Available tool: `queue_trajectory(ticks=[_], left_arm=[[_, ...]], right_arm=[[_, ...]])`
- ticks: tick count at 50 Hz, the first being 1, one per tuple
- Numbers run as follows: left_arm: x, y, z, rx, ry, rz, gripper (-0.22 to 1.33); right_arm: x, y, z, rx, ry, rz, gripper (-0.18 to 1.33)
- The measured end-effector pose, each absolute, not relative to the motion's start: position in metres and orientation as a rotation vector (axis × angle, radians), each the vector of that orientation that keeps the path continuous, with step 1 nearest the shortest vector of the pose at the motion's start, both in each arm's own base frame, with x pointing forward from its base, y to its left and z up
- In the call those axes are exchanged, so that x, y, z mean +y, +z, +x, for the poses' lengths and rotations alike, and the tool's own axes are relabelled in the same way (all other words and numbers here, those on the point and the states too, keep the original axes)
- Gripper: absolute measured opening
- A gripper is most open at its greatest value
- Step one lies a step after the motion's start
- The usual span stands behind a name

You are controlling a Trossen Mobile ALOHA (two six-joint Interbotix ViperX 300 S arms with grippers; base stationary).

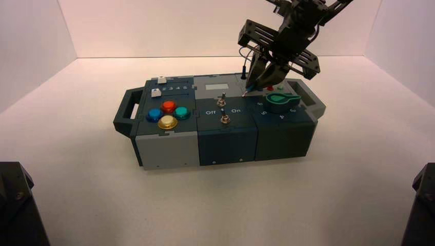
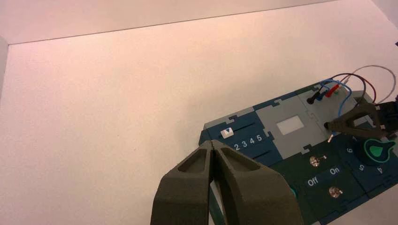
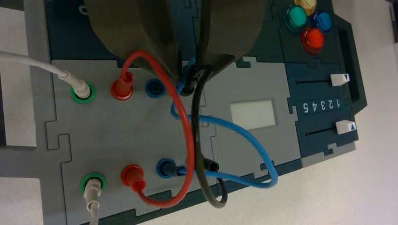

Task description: Insert the blue wire.

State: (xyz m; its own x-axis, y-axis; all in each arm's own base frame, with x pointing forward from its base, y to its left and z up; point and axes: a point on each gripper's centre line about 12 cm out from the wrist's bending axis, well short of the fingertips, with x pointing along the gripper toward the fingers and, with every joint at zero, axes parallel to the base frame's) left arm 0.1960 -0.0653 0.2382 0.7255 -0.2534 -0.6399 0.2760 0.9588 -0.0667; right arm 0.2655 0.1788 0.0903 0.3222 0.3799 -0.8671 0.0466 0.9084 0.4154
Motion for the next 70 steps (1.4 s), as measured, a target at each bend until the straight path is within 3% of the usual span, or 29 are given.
queue_trajectory(ticks=[20,24,70], left_arm=[[-0.065,0.238,0.196,0.700,-0.292,0.037,-0.16],[-0.065,0.238,0.196,0.699,-0.292,0.035,-0.16],[-0.064,0.244,0.193,0.675,-0.294,0.031,-0.16]], right_arm=[[0.171,0.095,0.250,1.248,0.244,0.381,0.18],[0.171,0.097,0.249,1.248,0.253,0.369,0.03],[0.172,0.107,0.249,1.227,0.290,0.336,0.03]])
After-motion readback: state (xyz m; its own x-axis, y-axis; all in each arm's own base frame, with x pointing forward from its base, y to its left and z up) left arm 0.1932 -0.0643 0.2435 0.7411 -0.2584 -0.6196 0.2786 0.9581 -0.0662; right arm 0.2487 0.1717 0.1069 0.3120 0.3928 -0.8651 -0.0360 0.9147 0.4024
